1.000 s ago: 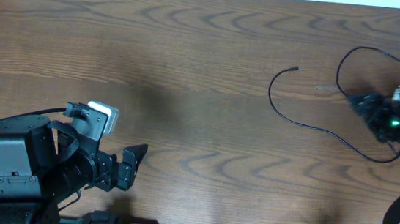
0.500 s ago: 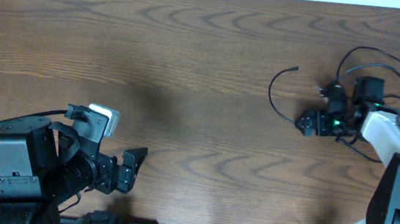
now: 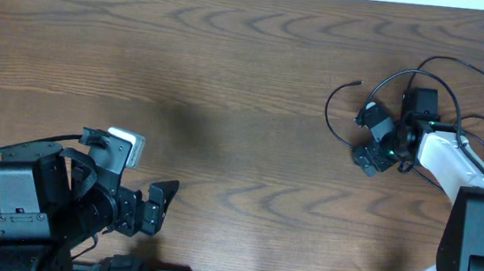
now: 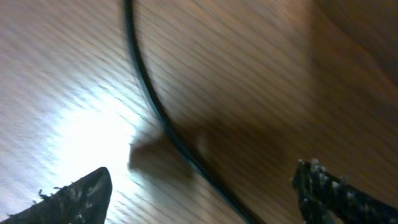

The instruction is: Untangle cables

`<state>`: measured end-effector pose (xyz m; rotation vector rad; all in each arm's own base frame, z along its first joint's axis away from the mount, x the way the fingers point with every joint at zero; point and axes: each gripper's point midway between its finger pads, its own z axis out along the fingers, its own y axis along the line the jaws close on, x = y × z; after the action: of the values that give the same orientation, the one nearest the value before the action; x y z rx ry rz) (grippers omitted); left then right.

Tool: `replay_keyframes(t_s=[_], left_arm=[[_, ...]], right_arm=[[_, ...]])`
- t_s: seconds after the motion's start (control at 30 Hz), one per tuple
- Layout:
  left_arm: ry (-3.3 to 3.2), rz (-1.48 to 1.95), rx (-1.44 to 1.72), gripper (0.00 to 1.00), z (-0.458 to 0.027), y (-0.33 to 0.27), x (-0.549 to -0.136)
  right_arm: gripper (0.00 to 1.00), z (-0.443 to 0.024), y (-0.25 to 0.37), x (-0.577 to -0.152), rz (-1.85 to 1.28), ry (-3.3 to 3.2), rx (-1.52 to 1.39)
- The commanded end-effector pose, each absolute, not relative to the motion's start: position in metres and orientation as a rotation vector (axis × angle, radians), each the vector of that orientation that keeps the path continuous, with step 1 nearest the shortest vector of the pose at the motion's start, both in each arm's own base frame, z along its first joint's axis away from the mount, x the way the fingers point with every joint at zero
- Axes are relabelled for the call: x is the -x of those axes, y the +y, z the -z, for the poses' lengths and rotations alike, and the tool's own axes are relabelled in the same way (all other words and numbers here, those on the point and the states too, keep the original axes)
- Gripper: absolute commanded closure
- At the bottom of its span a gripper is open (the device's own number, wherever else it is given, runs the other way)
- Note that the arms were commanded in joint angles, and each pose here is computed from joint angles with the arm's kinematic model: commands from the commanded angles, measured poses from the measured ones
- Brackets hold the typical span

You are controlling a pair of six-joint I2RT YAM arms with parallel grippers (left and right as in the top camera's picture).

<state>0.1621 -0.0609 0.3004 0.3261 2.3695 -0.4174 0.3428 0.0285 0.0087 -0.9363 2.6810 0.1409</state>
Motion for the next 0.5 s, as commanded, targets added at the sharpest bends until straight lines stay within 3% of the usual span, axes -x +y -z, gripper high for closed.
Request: replay_keyframes(t_s=[0.0,0.4,0.47], left_arm=[[2.358,0.43,-0.348,0.02,-0.303,-0.064,-0.161],[2.359,0.43,-0.347,0.02,-0.303,-0.064,-0.161],[2.359,0.43,-0.347,0.02,-0.303,-0.064,-0.161]], right_arm=[[0.18,0.001,0.007,-0.341,0.015,2.729,0.981],[0.32,0.04,-0.014,-0.332,-0.009,2.869,0.843],[0.4,0.05,-0.018,-0.335,-0.012,2.893,0.747]])
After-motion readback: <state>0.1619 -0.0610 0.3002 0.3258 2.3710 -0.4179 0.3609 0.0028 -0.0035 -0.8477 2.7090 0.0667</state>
